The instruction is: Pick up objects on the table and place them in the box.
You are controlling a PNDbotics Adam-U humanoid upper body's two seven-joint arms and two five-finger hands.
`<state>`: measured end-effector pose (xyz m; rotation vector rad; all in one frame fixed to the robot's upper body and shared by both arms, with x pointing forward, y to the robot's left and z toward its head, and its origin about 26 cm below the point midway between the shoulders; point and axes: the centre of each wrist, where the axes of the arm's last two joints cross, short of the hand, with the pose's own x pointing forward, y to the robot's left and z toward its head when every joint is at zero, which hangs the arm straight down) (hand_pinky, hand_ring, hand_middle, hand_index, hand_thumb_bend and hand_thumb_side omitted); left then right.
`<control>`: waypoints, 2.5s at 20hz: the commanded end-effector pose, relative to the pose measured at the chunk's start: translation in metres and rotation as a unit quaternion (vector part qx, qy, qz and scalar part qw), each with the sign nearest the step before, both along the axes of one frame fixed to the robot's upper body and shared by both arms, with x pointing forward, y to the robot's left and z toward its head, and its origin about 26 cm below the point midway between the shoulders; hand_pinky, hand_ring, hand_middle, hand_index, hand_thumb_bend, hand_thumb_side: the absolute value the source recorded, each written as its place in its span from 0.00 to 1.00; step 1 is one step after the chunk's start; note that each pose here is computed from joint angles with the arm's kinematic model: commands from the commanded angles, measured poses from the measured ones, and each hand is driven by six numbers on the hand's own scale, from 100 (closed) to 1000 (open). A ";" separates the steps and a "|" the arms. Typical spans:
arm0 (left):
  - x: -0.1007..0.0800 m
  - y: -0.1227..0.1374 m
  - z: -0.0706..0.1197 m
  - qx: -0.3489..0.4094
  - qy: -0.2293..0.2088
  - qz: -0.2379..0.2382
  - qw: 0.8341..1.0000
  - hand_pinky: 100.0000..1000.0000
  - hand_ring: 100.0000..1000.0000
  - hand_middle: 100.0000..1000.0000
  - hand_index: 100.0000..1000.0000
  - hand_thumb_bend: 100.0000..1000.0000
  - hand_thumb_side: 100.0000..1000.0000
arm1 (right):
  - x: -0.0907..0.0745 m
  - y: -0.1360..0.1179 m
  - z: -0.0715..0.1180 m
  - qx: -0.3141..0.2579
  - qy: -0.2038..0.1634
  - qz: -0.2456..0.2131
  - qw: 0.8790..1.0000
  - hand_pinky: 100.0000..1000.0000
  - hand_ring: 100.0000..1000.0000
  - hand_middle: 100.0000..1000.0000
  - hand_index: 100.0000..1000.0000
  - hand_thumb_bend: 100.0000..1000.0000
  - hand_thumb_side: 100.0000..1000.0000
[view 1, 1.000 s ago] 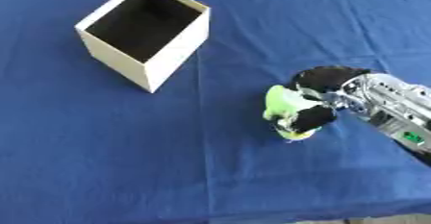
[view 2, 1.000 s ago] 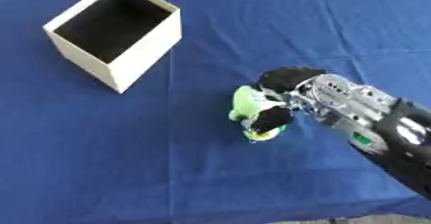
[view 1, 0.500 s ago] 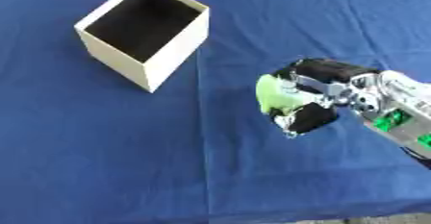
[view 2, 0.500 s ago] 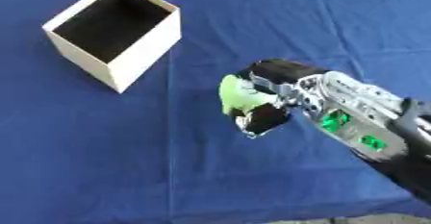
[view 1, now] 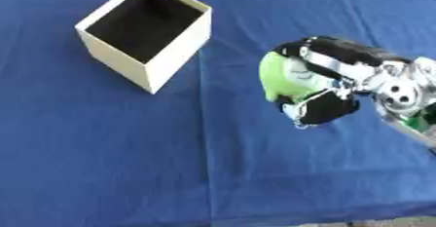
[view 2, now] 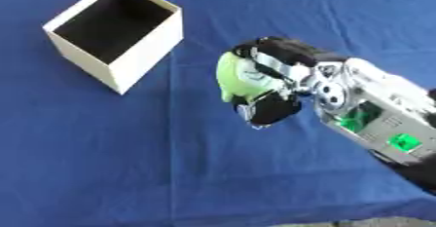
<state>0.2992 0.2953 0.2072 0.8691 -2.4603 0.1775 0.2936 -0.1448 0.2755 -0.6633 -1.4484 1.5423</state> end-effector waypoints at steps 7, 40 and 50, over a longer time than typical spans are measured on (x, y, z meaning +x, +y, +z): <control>0.000 -0.005 0.013 0.008 -0.021 -0.017 1.000 0.44 0.57 0.64 0.85 0.28 0.68 | -0.016 0.060 0.068 -0.024 -0.043 0.023 0.999 0.85 0.75 0.71 0.90 0.00 0.06; 0.003 -0.016 0.017 -0.007 -0.026 -0.047 0.999 0.43 0.56 0.64 0.85 0.28 0.68 | 0.146 0.158 0.041 -0.099 -0.143 -0.022 0.985 0.92 0.89 0.84 0.95 0.00 0.55; 0.003 -0.016 0.016 -0.009 -0.023 -0.047 0.999 0.43 0.56 0.64 0.85 0.27 0.67 | 0.144 0.157 0.052 -0.174 -0.210 -0.064 0.960 0.92 0.94 0.88 0.99 0.19 0.82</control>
